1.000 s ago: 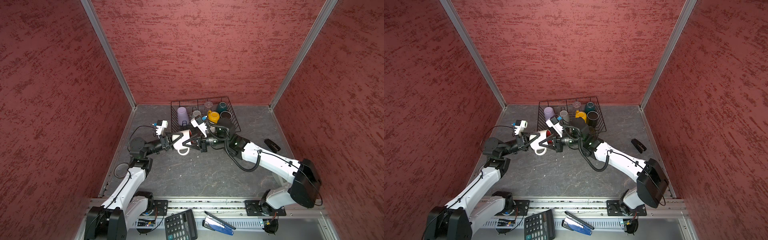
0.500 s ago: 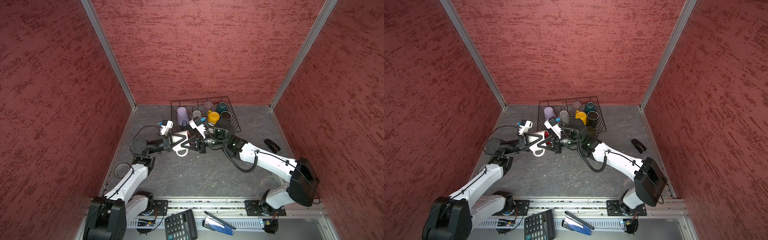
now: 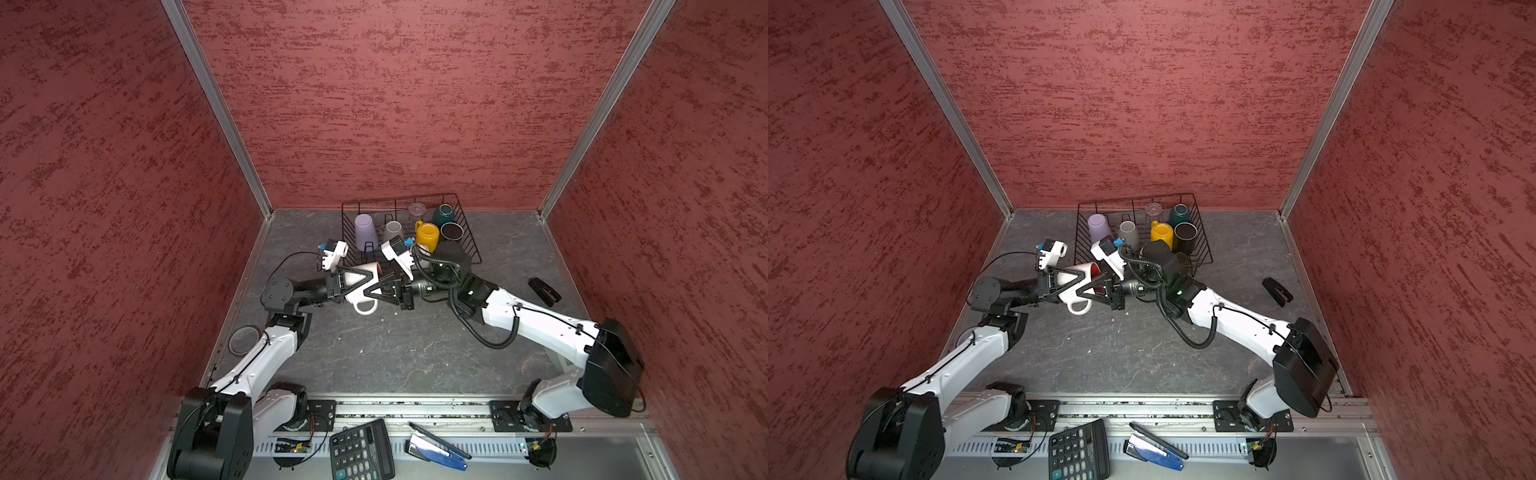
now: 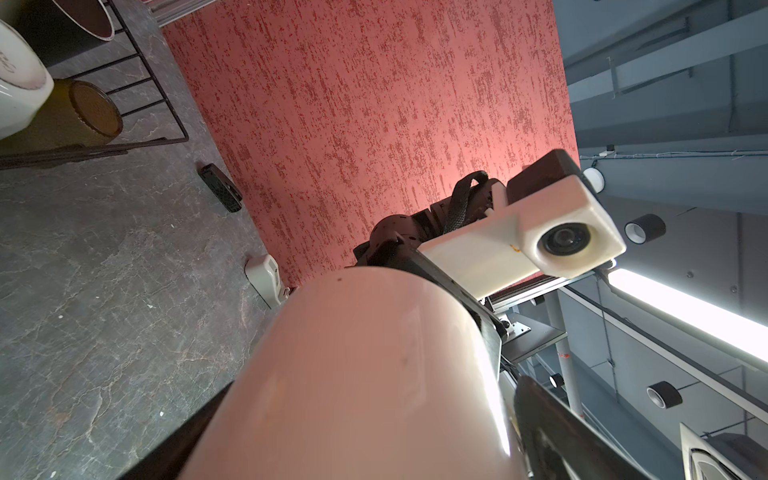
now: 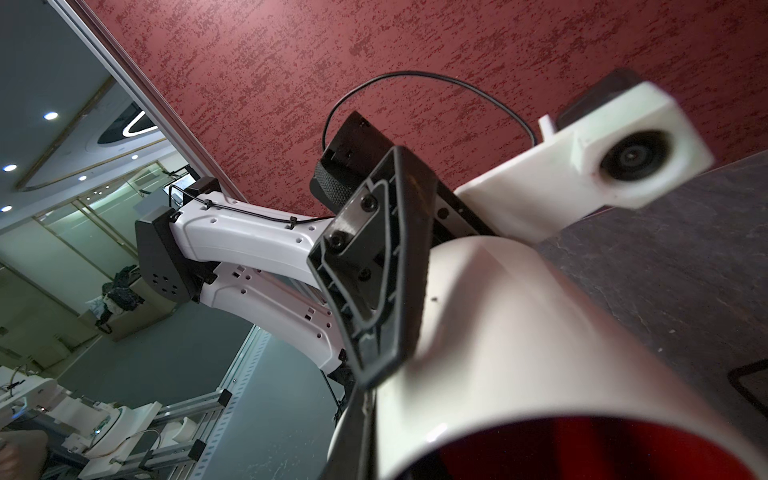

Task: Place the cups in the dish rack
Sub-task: 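Close the left gripper on the red-lined white mug beside the right gripper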

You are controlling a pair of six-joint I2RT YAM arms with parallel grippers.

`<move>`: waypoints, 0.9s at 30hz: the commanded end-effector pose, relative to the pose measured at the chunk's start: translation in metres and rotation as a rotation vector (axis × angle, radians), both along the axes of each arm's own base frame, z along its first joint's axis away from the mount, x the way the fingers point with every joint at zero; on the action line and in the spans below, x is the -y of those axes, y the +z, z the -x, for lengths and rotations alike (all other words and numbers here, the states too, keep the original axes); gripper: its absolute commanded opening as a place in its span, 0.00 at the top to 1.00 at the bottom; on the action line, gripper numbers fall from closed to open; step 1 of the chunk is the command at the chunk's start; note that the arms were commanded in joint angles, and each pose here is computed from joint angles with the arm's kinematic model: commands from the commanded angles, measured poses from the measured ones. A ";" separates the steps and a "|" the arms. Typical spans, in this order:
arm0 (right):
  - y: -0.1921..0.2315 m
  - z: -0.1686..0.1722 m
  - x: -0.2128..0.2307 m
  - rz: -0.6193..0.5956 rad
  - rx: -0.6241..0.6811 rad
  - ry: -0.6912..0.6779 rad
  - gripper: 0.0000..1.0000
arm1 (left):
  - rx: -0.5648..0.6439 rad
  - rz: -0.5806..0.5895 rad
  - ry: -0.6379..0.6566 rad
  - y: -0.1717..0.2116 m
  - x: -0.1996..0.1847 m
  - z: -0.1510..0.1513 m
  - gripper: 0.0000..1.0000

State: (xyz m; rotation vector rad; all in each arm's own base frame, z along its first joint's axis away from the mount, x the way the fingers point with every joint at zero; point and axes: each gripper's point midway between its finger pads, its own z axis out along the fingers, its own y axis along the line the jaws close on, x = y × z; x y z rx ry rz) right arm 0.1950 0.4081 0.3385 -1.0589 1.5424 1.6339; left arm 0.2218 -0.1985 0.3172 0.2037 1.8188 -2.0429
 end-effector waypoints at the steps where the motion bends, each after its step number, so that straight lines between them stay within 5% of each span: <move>1: 0.017 -0.010 0.008 -0.053 0.051 -0.054 1.00 | 0.136 0.016 -0.028 0.028 0.001 0.014 0.00; 11: 0.016 -0.019 0.013 -0.064 0.040 -0.081 1.00 | 0.131 0.013 -0.027 0.025 0.001 0.014 0.01; 27: 0.011 -0.014 0.009 -0.046 -0.003 -0.003 1.00 | 0.131 -0.002 -0.041 0.024 0.004 0.014 0.20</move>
